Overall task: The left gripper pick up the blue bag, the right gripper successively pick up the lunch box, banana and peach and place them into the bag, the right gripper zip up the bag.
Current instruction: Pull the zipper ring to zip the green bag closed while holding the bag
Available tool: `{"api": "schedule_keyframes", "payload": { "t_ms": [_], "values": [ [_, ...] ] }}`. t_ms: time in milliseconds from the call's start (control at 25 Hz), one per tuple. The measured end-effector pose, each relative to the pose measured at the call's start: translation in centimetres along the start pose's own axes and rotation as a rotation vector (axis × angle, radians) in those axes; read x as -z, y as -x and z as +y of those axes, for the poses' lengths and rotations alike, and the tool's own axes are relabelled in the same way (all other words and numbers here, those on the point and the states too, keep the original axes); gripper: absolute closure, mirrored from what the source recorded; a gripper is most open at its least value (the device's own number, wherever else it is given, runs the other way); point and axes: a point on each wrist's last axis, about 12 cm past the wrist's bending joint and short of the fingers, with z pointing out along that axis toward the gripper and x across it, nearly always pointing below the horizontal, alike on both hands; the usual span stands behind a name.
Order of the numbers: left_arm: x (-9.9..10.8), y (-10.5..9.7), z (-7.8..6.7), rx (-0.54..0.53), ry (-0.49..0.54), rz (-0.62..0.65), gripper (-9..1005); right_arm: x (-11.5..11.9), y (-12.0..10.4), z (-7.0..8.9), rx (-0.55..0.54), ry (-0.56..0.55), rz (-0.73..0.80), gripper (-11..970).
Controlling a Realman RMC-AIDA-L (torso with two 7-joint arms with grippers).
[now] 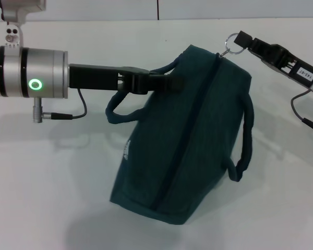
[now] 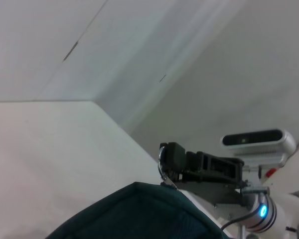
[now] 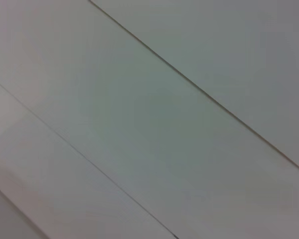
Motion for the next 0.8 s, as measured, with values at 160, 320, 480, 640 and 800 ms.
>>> {"api": "schedule_keyframes", "payload": {
  "t_ms": [160,320,480,640,800],
  "values": [
    [0.05,0.02,-0.07,0.002,-0.007,-0.007,942,-0.03,0.01,0.17,-0.021,0.015,0.0,826],
    [0.04,-0.01,-0.16,0.005,-0.014,-0.003,943,-0.21,0.11,0.49,-0.037,0.041,0.002,824],
    [0.0,-0.07,-0.24,0.004,-0.022,-0.001,943,-0.12,0.29,0.74,-0.062,0.064,0.0,823],
    [-0.01,-0.17,-0.32,0.003,-0.03,0.002,949,-0.01,0.36,0.74,-0.077,0.064,-0.001,821],
    [-0.13,-0.19,-0.52,-0.005,-0.047,0.011,949,0.14,0.4,0.6,-0.091,0.055,-0.004,820]
  ]
}}
